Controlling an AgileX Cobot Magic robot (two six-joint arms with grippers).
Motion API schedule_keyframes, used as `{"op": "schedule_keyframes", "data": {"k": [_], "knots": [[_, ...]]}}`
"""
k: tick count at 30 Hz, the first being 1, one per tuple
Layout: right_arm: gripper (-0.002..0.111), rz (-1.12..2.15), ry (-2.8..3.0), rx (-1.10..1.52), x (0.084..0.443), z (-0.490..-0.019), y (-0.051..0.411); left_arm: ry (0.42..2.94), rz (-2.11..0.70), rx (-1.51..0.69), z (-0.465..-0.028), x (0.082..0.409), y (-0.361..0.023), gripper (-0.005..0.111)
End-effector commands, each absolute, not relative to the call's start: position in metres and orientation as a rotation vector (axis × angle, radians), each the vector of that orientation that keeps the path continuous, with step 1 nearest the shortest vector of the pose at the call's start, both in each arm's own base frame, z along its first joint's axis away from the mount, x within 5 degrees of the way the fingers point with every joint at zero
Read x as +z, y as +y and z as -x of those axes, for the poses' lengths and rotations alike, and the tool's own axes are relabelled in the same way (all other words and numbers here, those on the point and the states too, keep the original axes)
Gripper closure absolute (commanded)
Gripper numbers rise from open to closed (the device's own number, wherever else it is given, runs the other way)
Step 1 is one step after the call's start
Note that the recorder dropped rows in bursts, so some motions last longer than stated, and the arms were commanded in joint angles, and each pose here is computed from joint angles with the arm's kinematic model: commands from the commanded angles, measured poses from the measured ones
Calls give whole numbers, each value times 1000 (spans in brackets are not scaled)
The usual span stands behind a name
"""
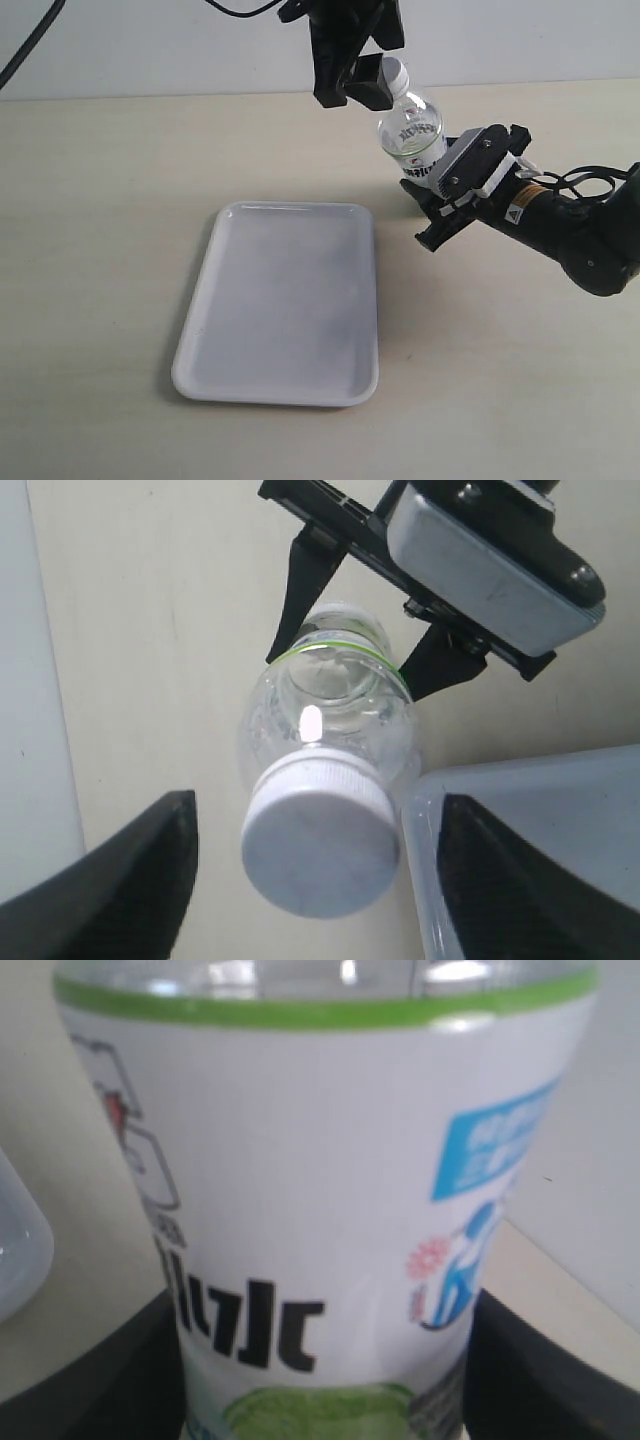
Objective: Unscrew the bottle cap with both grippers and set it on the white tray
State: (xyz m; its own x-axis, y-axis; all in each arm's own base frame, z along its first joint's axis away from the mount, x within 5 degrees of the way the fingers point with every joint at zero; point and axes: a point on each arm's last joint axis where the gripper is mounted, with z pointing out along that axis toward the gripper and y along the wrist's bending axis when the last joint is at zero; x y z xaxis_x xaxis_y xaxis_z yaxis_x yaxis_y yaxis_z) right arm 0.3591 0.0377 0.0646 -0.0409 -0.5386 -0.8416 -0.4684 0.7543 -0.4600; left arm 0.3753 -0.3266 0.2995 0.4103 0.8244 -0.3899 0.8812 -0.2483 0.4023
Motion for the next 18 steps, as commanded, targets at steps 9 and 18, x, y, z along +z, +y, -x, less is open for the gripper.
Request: {"op": "schedule_keyframes", "data": {"k": [9,18], "knots": [[108,812,1690,-68,64,-359,37,1494,-2085,-168,-374,300,-326,84],[108,812,1690,-68,64,-359,37,1716,-1915,-242,-375,299,-326,107]]}}
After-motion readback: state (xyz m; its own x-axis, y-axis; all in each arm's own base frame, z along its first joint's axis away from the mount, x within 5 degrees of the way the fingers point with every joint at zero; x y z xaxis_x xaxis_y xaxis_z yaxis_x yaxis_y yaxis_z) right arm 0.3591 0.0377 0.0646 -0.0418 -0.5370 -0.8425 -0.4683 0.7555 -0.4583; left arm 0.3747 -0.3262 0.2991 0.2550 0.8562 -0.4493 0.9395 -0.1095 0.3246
